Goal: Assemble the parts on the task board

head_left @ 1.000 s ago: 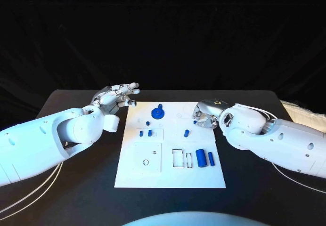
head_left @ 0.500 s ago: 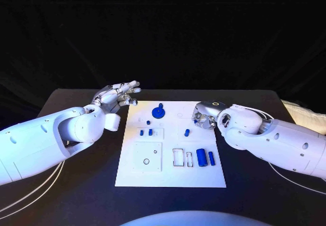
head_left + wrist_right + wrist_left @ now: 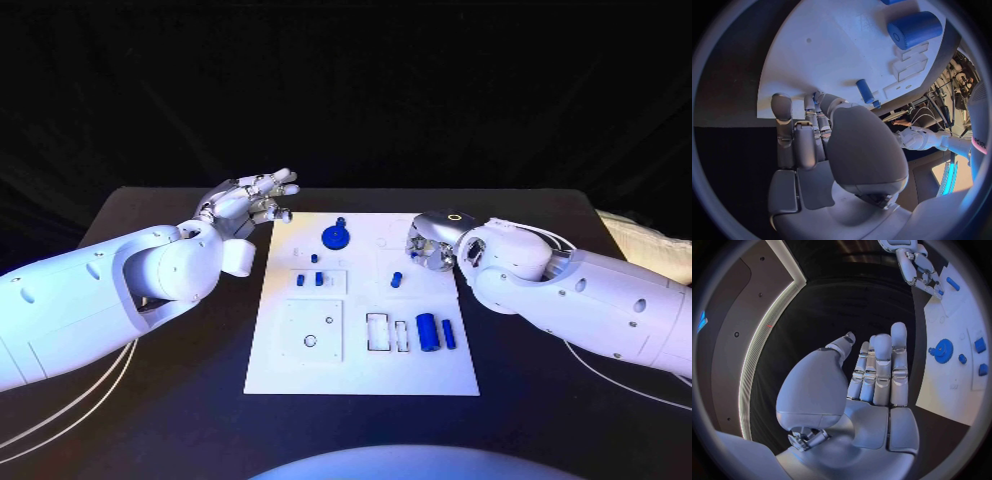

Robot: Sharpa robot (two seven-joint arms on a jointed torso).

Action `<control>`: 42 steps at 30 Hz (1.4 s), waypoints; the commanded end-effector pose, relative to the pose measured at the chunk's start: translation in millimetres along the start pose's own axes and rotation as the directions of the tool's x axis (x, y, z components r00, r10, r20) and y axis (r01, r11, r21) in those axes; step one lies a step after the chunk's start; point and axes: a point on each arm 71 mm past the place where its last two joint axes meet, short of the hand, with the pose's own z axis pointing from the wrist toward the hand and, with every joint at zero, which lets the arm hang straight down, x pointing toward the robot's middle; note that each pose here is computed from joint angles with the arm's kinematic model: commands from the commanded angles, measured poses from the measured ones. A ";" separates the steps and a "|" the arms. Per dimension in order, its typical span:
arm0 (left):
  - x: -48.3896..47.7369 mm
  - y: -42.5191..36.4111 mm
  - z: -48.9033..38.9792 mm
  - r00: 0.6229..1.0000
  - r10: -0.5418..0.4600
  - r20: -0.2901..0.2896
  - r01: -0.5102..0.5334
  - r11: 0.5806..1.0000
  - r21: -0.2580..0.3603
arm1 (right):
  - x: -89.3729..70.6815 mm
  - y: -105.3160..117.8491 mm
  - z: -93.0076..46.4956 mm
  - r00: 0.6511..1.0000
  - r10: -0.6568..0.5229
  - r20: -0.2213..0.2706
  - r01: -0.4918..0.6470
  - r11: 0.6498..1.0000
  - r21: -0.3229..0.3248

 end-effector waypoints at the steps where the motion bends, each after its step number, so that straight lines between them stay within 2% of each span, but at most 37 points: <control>1: 3.3 -0.3 0.5 1.000 -0.014 -0.021 0.014 1.000 0.004 | 13.2 0.1 -0.7 0.999 -0.019 -0.046 0.019 1.000 0.004; 11: 1.9 -0.4 0.4 1.000 -0.013 -0.019 0.013 1.000 0.002 | -2.1 6.7 -7.1 0.994 0.026 0.102 -0.023 0.999 -0.031; 21: 1.2 -0.2 0.6 1.000 -0.013 -0.018 0.013 1.000 0.000 | -21.7 15.7 -18.5 0.979 0.068 0.194 -0.056 0.996 -0.067; 28: 1.8 0.0 0.6 1.000 -0.014 -0.021 0.014 1.000 -0.001 | -27.5 32.6 -25.1 0.973 0.111 0.201 -0.088 0.989 -0.117; 34: 2.2 0.1 0.8 1.000 -0.014 -0.022 0.014 1.000 -0.002 | -26.9 59.6 -32.6 0.968 0.173 0.180 -0.137 0.971 -0.194; 38: 3.7 0.6 1.5 1.000 -0.015 -0.025 0.015 1.000 -0.002 | -19.9 82.0 -37.7 0.965 0.217 0.149 -0.175 0.952 -0.252; 42: 5.7 1.7 2.4 0.999 -0.017 -0.030 0.017 1.000 -0.004 | -6.3 103.9 -40.8 0.961 0.255 0.107 -0.213 0.929 -0.302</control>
